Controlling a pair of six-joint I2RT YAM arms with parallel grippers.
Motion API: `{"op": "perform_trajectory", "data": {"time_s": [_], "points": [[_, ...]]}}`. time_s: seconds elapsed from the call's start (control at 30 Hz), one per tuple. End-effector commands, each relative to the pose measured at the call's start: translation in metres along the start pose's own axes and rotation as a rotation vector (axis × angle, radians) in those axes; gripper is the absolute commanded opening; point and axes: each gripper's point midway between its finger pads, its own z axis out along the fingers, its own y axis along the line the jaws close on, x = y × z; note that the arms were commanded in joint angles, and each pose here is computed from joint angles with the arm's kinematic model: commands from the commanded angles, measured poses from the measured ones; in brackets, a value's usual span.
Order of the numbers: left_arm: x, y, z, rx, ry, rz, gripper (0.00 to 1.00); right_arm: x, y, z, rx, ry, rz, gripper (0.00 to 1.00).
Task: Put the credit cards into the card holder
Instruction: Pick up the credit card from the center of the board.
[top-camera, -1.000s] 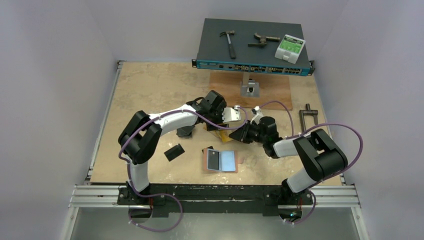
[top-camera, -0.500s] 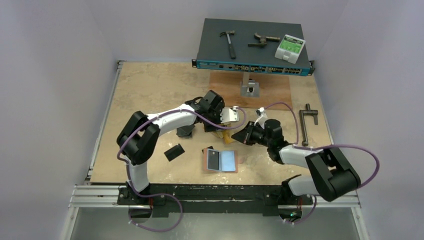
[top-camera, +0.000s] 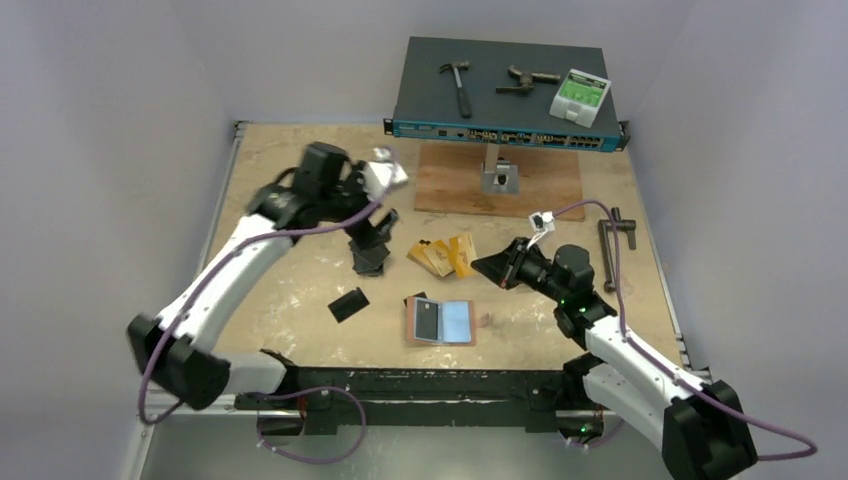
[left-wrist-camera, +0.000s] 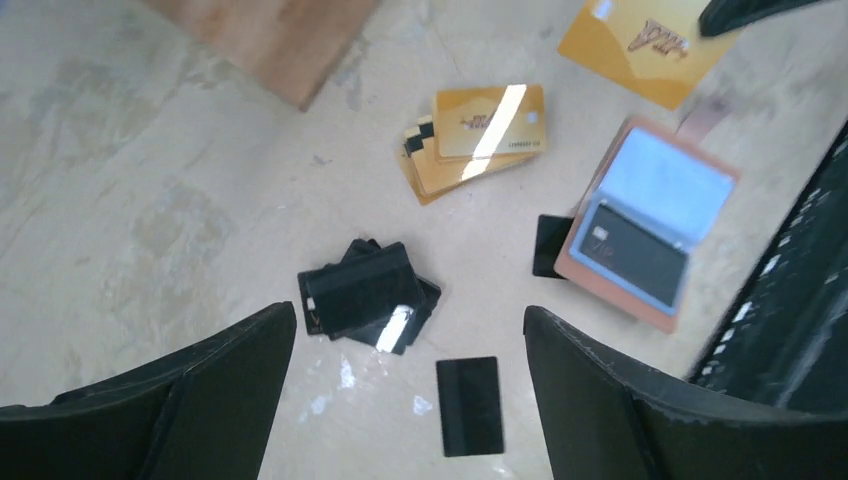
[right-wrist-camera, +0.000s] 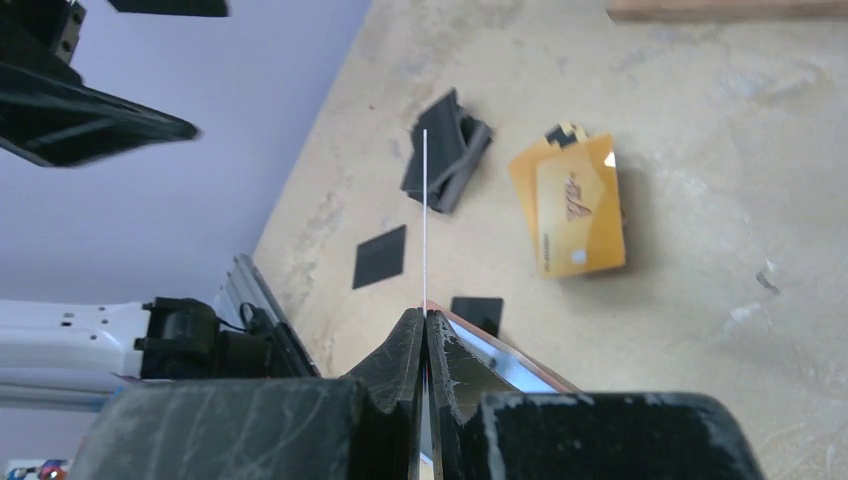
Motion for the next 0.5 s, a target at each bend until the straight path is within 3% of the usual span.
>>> {"op": "perform_trajectory", "data": {"time_s": [0.0, 0.1, 0.23, 0.47], "points": [[-0.031, -0.032, -0.104, 0.113, -0.259, -0.340, 0.86, -0.038, 0.053, -0.009, -0.150, -0.084, -0.075, 0.00], [-0.037, -0.056, -0.131, 0.196, -0.298, -0.486, 0.92, -0.062, 0.090, -0.017, -0.257, -0.146, -0.110, 0.00], [-0.048, -0.073, -0.118, 0.368, -0.341, -0.719, 0.98, -0.078, 0.134, -0.017, -0.381, -0.177, -0.129, 0.00], [-0.081, -0.061, -0.109, 0.502, -0.467, -0.834, 0.87, -0.098, 0.198, -0.009, -0.541, -0.216, -0.149, 0.00]]}}
